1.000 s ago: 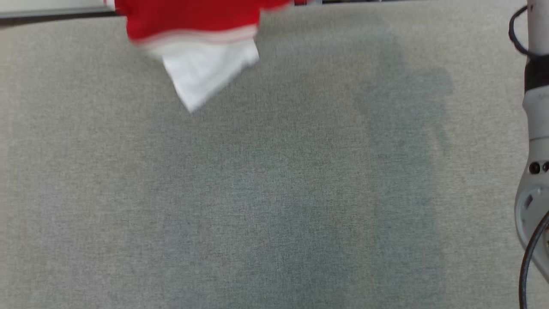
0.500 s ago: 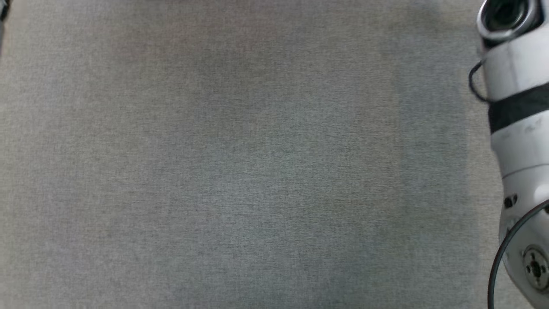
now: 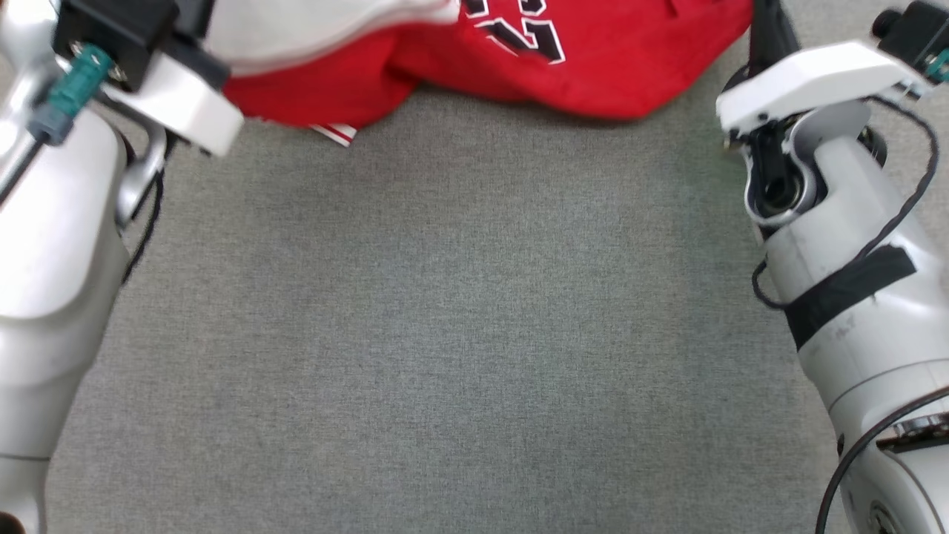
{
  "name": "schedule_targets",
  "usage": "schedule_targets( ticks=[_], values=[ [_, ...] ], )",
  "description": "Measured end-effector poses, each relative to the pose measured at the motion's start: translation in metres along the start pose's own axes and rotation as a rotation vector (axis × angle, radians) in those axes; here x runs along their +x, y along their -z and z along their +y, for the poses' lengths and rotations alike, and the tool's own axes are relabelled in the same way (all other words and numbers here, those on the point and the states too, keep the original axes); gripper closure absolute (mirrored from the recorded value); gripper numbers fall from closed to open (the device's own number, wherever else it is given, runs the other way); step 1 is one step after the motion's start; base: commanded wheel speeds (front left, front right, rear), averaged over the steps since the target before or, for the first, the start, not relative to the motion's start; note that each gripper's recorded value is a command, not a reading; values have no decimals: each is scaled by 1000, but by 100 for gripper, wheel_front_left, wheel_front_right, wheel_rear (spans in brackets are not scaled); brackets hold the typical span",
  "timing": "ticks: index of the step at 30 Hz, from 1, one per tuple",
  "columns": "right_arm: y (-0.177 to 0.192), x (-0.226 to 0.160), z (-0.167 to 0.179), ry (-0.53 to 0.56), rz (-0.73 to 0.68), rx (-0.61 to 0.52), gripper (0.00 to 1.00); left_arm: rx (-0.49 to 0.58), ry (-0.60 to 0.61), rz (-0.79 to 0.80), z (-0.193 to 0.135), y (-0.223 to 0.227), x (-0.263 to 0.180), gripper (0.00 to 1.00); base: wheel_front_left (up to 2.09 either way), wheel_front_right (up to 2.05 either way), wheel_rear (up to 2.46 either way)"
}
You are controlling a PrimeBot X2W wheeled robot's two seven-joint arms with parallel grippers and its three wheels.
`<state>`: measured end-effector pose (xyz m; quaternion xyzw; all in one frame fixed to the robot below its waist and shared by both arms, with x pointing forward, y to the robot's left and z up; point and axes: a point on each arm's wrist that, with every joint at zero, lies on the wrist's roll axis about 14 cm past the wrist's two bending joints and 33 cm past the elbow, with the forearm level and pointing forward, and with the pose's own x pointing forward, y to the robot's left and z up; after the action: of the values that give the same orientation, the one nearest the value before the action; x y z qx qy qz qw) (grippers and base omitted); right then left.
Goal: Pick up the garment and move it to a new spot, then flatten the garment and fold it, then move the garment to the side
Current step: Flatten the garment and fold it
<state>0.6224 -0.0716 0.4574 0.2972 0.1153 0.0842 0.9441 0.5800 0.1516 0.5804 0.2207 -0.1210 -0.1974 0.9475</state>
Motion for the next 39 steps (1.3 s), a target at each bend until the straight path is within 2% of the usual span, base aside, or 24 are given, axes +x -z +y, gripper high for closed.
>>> schedule_targets(
  ticks=[7,15,22,31,39],
  values=[
    [21,-35,-15,51,124,-27,100,-58,78,166,-34,39,-42,100,0,0,0],
    [32,-70,-24,86,185,-41,100,-93,206,266,-78,53,-90,100,0,0,0],
    [33,-103,-30,113,220,-44,100,-96,281,315,-96,50,-135,100,0,0,0],
    [34,-133,-32,119,260,-44,100,-100,297,353,-98,47,-173,100,0,0,0],
    [49,-166,-40,139,371,-50,100,-198,347,407,-120,46,-214,100,0,0,0]
  ],
)
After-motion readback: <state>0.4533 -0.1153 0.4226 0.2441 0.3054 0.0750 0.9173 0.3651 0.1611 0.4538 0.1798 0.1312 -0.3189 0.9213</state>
